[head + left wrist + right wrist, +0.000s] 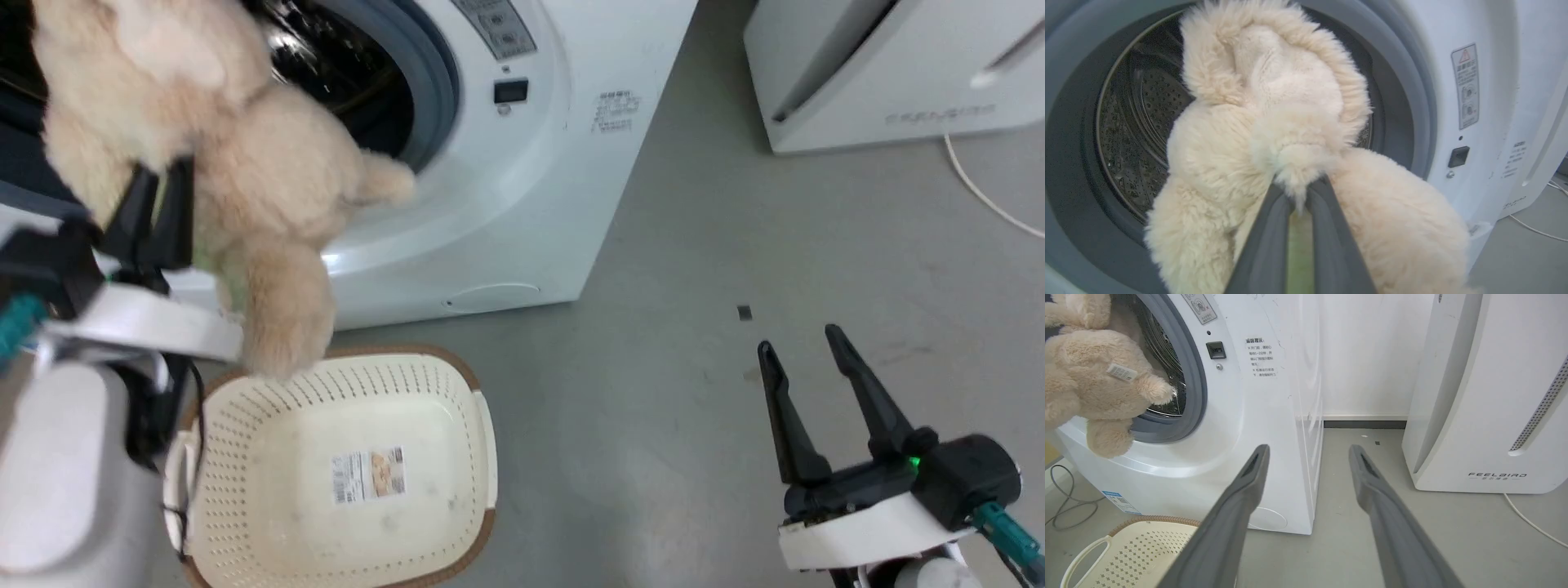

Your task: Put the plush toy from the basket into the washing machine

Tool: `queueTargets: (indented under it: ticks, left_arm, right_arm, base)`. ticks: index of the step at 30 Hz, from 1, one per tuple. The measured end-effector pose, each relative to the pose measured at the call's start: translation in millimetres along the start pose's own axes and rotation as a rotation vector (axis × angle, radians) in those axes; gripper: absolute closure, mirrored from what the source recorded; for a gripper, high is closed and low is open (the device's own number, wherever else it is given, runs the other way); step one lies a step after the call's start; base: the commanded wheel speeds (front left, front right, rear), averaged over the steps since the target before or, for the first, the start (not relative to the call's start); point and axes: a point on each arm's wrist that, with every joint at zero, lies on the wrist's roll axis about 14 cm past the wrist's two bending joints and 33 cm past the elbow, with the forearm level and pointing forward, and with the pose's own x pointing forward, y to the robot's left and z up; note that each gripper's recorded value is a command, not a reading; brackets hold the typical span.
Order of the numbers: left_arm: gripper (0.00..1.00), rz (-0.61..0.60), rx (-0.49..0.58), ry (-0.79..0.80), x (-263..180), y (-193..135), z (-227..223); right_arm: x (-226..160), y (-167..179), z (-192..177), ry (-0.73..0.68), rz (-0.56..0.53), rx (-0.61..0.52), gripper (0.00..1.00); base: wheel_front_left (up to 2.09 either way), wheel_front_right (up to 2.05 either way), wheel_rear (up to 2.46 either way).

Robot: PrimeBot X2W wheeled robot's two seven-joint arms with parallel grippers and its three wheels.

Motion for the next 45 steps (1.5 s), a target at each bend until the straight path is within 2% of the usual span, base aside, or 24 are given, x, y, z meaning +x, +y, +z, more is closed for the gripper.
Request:
queueTargets:
  ticks: [3, 11, 22, 27, 33, 44, 45]
  left_arm:
    - [1.00, -0.029, 0.005, 0.037, 30, 5, -13]
    - [1.00, -0.125, 0.122, 0.197, 101, 21, -62]
    - [1.00, -0.047, 0.150, 0.253, 172, 65, -101]
    - [1.00, -0.032, 0.171, 0.346, 175, 73, -134]
    - [1.00, -0.068, 0.170, 0.467, 160, 62, -173]
    - [1.00, -0.119, 0.143, 0.590, 135, 54, -207]
    - [0.76, -0.119, 0.144, 0.600, 133, 55, -208]
  right_arm:
    - [7, -6, -8, 0.018, -0.014, -0.001, 0.00]
    - [25, -15, -37, 0.083, -0.034, -0.003, 0.00]
    - [32, -20, -81, 0.190, -0.045, 0.002, 0.00]
    - [33, -21, -87, 0.204, -0.048, 0.004, 0.00]
    - [35, -19, -90, 0.209, -0.041, 0.008, 0.00]
    - [40, -16, -92, 0.205, -0.029, 0.013, 0.00]
    - [41, -16, -92, 0.202, -0.027, 0.013, 0.00]
  base:
    - [0.00, 0.00, 0.00]
    - [0.00, 0.00, 0.00]
    - [0.00, 0.00, 0.00]
    - [0.00, 0.00, 0.00]
    - [0.00, 0.00, 0.00]
    - [0.00, 0.00, 0.00]
    - [0.00, 0.00, 0.00]
